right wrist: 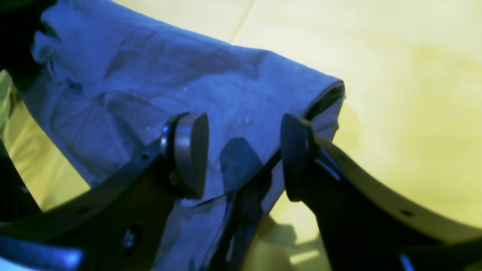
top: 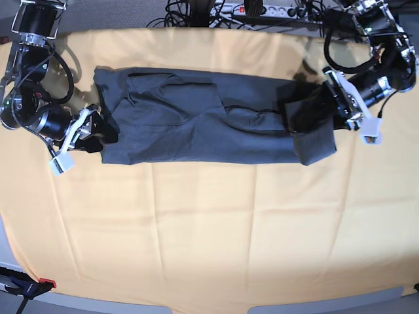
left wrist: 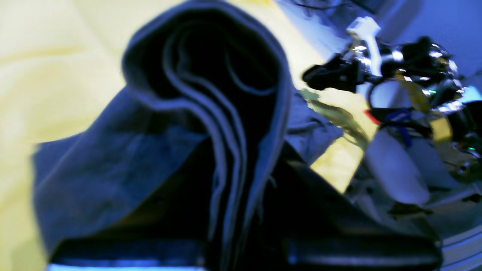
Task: Fold the T-shirt properly
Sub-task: 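Fold the strip end at the left gripper inward toward the right gripper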
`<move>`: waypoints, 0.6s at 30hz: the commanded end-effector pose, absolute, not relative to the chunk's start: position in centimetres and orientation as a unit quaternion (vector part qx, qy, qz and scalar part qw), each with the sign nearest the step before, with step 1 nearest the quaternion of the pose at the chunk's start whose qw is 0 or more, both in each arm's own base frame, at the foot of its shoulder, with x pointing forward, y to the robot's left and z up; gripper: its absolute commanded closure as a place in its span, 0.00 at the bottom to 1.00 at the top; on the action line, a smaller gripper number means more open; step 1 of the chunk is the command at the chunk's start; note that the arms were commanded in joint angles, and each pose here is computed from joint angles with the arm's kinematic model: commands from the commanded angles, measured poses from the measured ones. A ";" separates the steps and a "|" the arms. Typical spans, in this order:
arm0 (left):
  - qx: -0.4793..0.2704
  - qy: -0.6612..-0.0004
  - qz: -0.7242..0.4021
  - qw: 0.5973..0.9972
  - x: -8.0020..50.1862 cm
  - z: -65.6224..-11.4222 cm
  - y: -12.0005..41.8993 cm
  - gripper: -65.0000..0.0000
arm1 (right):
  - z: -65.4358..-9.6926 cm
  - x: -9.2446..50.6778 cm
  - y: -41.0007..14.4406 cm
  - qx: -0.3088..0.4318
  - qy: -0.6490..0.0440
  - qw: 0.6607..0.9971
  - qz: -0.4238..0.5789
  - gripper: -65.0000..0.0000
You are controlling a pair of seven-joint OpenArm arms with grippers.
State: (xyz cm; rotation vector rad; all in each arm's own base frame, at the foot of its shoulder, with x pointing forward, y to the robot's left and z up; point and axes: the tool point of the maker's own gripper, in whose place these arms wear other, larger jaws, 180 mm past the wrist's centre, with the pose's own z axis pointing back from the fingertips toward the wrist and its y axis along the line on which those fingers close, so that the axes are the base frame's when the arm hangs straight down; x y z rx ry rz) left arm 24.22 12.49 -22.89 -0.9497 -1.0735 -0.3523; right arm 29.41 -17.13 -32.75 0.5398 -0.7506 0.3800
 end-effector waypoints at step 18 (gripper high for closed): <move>-0.457 -0.527 -0.160 0.699 25.7 -20.9 10.0 0.41 | -31.3 30.1 -17.4 0.260 -0.382 0.867 0.188 0.49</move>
